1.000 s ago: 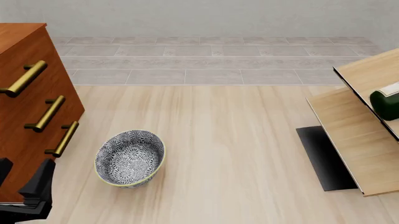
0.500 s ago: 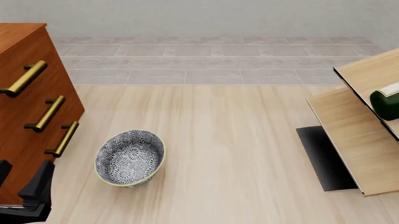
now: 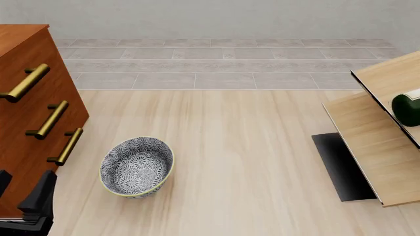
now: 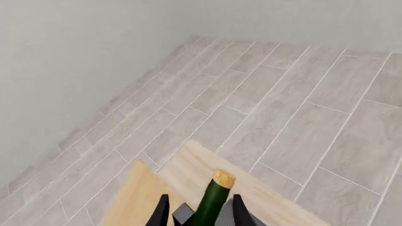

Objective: Put the wine bottle on the wine rack.

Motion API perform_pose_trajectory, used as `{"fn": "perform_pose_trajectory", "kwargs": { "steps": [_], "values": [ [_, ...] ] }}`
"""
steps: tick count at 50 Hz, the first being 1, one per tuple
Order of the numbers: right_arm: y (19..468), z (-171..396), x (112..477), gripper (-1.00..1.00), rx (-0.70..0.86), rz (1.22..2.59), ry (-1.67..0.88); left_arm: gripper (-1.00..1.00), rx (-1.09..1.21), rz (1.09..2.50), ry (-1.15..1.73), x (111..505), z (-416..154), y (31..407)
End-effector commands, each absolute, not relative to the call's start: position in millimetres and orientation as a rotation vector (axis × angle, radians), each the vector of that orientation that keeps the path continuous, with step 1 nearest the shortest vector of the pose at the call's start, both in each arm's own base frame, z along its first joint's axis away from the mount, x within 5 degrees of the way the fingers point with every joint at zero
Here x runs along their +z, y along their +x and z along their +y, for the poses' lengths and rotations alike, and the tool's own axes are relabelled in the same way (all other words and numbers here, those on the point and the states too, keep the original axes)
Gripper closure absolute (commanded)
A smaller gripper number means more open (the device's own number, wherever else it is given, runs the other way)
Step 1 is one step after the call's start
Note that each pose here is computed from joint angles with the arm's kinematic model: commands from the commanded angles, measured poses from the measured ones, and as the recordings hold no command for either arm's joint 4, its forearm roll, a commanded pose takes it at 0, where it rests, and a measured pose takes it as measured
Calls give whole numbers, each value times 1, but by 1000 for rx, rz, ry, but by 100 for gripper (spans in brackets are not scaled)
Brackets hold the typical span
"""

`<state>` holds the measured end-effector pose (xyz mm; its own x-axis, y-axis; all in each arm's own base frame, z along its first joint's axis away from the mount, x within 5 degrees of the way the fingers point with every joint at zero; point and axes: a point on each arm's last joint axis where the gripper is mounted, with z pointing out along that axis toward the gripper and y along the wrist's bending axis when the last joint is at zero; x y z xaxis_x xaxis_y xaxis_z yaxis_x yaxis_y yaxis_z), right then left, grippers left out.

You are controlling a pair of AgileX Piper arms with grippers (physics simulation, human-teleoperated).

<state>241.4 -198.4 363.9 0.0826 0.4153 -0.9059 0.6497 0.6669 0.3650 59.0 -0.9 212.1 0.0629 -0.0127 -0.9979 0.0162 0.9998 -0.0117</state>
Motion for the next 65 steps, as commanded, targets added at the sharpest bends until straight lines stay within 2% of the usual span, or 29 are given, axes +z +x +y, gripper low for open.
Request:
{"fn": "perform_pose_trajectory", "kwargs": {
  "steps": [1,34,65],
  "values": [
    [241,-198,363,-100,-274,1591,859,-100,-25,1506,5,213,-1,60],
    [226,-199,386,-100,-306,1539,865,-100,-31,1502,7,215,-2,65],
    [201,-159,433,-100,-313,1507,751,-100,-28,1495,8,215,-1,63]
  ]
}}
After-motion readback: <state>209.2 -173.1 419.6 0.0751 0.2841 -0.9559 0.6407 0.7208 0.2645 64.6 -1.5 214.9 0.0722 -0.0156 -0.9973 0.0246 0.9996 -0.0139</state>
